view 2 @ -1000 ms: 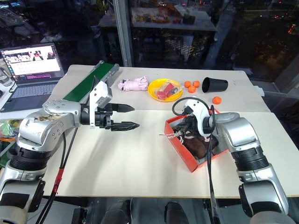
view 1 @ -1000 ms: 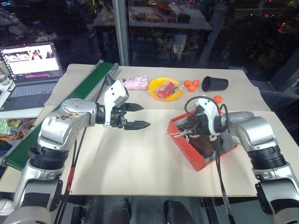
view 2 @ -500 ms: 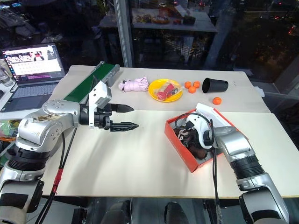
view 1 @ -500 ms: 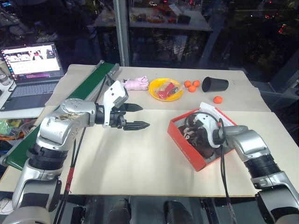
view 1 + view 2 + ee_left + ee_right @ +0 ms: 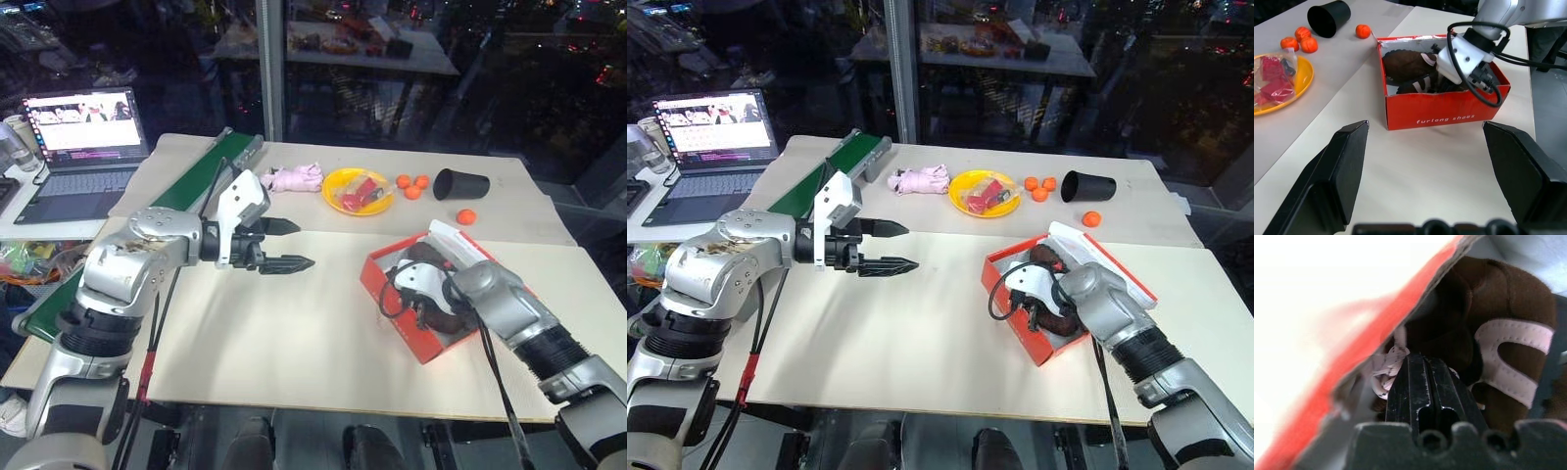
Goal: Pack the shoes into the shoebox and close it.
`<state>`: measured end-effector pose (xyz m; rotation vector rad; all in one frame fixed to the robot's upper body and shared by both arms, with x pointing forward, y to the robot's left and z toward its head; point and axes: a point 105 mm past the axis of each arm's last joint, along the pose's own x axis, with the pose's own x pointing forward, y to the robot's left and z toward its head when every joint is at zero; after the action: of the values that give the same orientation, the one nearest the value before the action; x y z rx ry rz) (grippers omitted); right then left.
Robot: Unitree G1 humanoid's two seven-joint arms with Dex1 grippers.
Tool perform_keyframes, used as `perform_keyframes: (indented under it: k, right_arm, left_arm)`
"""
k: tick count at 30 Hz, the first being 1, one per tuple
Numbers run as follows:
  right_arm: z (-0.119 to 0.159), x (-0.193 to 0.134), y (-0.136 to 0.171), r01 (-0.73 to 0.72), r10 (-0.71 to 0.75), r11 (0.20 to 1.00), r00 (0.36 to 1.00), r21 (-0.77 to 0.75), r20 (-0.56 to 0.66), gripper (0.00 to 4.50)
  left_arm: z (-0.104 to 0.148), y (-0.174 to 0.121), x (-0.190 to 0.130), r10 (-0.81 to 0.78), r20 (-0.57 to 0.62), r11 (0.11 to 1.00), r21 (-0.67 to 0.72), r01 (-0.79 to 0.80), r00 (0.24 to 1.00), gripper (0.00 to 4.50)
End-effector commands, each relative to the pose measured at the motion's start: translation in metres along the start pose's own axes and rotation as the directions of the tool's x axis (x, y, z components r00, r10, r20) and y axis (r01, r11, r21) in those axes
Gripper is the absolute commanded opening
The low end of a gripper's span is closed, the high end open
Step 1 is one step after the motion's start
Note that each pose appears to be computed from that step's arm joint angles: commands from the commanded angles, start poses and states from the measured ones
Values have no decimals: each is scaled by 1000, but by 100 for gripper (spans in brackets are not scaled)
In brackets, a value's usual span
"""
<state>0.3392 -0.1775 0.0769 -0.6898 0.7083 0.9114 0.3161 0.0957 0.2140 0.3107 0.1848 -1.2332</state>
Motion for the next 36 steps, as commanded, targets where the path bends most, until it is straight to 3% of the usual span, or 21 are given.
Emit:
perform_keyframes:
  k: [1,4,8,12,16,19,22,30,36]
  right_arm:
    - [33,-27,-2,-30,3,989,983,143,181,2]
    - [62,-74,-9,-43,-53,965,934,259,354,2]
    - [62,-122,-20,34,-185,935,897,353,401,2]
    - [23,-166,-26,220,-378,856,884,467,276,2]
    - [-45,-192,-16,389,-542,680,837,622,69,2]
    - [-80,-192,-6,448,-598,571,801,688,-25,2]
    - [-103,-171,8,439,-583,536,810,722,-60,2]
    - [-121,-114,-1,411,-608,532,794,740,-3,2]
    - [-128,-93,-22,476,-675,543,738,691,22,2]
  left_arm:
    - [12,-3,3,-27,23,998,51,26,999,398]
    - [11,-9,4,-78,10,995,59,78,997,398]
    - [10,-11,7,-116,1,991,68,116,993,398]
    - [10,-14,13,-164,-3,983,79,164,986,398]
    - [7,-16,22,-215,-11,973,87,215,977,398]
    - [7,-16,27,-237,-14,967,92,238,971,398]
    - [7,-16,30,-256,-19,961,102,257,966,398]
    - [8,-14,29,-252,-28,961,110,253,967,398]
    - [6,-13,19,-227,-47,967,108,231,973,398]
